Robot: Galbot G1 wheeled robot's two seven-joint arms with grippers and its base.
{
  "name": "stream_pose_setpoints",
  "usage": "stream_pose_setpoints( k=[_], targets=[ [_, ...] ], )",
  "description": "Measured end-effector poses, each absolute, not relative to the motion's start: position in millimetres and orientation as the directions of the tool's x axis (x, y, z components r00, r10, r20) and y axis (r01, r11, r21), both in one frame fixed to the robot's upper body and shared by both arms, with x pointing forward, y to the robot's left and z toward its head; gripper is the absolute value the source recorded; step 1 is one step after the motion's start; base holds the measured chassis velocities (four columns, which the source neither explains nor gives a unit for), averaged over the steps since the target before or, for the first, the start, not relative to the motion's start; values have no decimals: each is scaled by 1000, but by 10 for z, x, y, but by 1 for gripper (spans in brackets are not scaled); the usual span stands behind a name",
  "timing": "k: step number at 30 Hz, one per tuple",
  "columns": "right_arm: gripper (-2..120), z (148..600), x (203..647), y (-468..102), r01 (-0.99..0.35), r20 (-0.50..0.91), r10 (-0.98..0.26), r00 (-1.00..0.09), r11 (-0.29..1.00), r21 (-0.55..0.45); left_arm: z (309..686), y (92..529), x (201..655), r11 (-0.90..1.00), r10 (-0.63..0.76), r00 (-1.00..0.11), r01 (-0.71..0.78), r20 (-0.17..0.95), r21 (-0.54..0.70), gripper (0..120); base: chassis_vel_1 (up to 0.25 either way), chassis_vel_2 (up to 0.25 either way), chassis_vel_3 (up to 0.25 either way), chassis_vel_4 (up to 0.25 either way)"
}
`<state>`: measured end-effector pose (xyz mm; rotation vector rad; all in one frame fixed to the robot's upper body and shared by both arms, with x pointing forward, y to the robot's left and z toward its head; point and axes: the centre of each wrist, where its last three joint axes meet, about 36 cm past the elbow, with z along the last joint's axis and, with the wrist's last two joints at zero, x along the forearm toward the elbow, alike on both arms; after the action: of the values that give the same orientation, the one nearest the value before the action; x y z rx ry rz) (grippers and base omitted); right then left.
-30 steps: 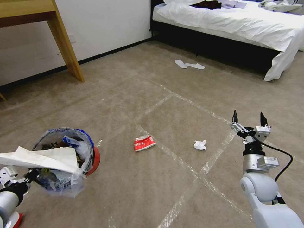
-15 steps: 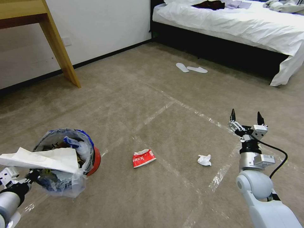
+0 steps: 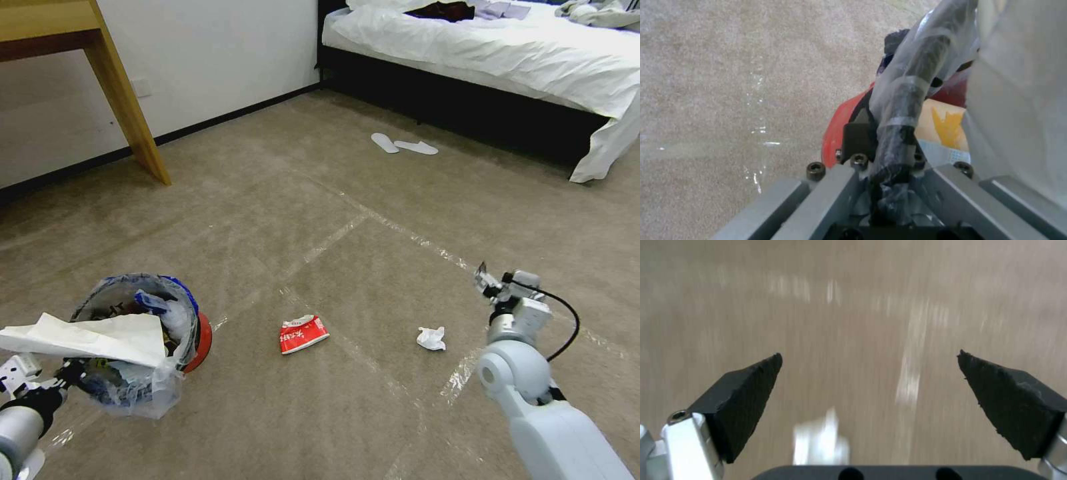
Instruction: Pick up the trash bin and place the garbage on the floor into it.
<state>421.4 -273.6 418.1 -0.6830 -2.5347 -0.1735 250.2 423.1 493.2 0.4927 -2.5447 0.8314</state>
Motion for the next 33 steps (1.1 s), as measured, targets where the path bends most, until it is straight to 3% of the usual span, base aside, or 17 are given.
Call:
stream_pose_setpoints(
  k=[1, 2, 4, 16, 33],
  targets=[
    [100, 4181, 4214, -2736, 501, 503, 436, -746, 866, -8, 4932, 4231, 2502, 759, -199, -851, -448, 487, -473, 0, 0, 0, 0, 0],
    [100, 3936, 4201, -2512, 500, 626, 404, -667, 866, -25, 4900, 4239, 2503, 755, -203, -847, -455, 491, -473, 0, 0, 0, 0, 0],
    [100, 3780, 4214, -2375, 501, 680, 384, -624, 865, -30, 4880, 4234, 2504, 754, -203, -846, -456, 493, -473, 0, 0, 0, 0, 0],
    [100, 3151, 4624, -2220, 504, 781, 374, -501, 859, -88, 4842, 4217, 2492, 754, -200, -843, -458, 499, -471, 0, 0, 0, 0, 0],
    [100, 2777, 5272, -2218, 498, 763, 392, -514, 861, -107, 4864, 4219, 2460, 756, -203, -844, -458, 497, -468, 0, 0, 0, 0, 0]
  ],
)
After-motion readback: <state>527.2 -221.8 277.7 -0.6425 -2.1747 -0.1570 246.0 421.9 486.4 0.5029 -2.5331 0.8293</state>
